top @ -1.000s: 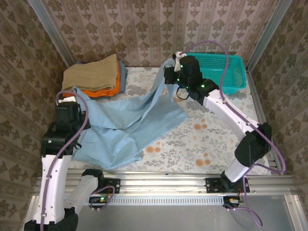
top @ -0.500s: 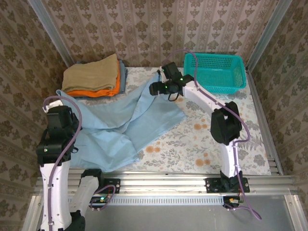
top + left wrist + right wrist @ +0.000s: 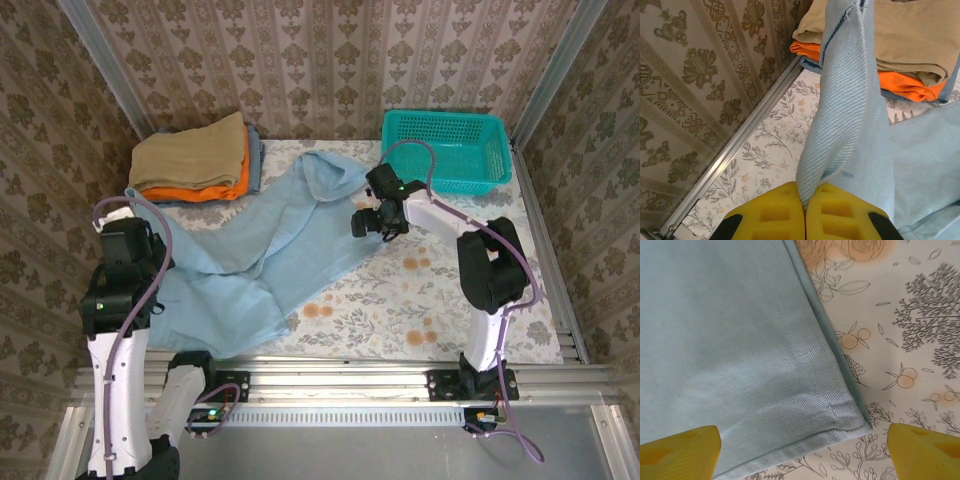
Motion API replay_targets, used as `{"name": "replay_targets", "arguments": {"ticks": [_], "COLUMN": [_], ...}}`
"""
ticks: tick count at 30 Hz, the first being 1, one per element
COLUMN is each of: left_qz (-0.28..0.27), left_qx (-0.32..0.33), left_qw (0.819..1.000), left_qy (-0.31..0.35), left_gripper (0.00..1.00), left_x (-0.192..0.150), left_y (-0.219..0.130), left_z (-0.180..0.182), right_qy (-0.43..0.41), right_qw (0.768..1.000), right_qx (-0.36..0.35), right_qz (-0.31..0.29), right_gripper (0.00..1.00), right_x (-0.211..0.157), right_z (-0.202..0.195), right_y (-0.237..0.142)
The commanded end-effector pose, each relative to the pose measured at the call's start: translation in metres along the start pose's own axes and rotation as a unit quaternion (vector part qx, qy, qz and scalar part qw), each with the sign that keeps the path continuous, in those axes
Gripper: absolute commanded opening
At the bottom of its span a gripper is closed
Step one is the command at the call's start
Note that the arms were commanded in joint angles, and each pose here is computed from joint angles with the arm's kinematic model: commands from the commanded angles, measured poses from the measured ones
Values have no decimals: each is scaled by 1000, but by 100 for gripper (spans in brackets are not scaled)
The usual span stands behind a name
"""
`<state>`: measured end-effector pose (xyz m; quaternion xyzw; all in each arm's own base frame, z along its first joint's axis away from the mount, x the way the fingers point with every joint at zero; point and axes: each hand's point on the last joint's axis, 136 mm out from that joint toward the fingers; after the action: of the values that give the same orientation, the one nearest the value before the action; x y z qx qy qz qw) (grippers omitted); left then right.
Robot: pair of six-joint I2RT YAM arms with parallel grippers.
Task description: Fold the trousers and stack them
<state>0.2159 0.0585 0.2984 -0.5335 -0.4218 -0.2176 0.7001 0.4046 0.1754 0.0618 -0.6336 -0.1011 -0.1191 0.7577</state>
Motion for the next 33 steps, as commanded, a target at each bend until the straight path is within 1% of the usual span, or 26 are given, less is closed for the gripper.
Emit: {"name": "replay_targets", "arguments": {"ticks": [1,4,5,7,9,10,12,15,18,20,22,25,27,30,32,33], "left_qz": [-27,-25,-25,-25,-27,-30,-33,-39,-38,-38,-32,-7,13,36,59,70], "left_qx": [-9,-18,-19,-24,-29,-33,-40,-57,-75,-83,-86,-84,-61,-3,21,29], "left_qw": [999,999,999,999,999,998,998,996,995,994,994,995,997,998,994,992], "left_qy": [-25,-28,-29,-29,-32,-34,-38,-48,-53,-56,-59,-59,-56,-56,-86,-98], "left_gripper": [0,0,0,0,0,0,0,0,0,0,0,0,0,0,0,0], "left_x": [12,11,11,12,14,17,21,31,42,47,47,39,27,10,-3,-10], "left_y": [1,4,5,8,11,12,15,22,32,39,49,66,78,93,104,110], "left_z": [-3,-7,-8,-10,-13,-15,-19,-28,-39,-45,-50,-56,-51,-29,-10,-3], "right_qy": [5,15,18,27,56,78,120,194,266,315,363,424,451,490,519,528], "right_qw": [999,998,998,998,997,996,992,980,959,940,918,883,864,834,814,808], "right_qx": [16,13,13,14,14,9,-7,-44,-85,-100,-104,-117,-127,-148,-142,-142], "right_qz": [35,53,55,51,47,43,27,-5,-47,-91,-125,-165,-184,-205,-217,-221], "right_gripper": [81,68,60,35,10,0,0,0,0,0,0,0,0,0,0,2], "right_x": [-2,-9,-12,-14,-16,-18,-22,-40,-62,-71,-77,-90,-99,-114,-120,-121], "right_z": [-2,-7,-7,-9,-19,-29,-50,-95,-146,-178,-204,-239,-256,-281,-289,-292], "right_y": [22,34,35,31,25,20,8,-20,-60,-94,-121,-152,-165,-178,-179,-180]}}
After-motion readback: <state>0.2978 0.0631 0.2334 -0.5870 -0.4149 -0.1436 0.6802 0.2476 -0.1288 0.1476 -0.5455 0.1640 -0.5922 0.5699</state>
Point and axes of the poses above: each hand's point on the last joint's axis, 136 mm out from that joint toward the fingers, its own y axis out along the fingers, its own z axis along the line the jaws close on, x = y × z, and after that the axes turned 7 degrees about y, right-handed
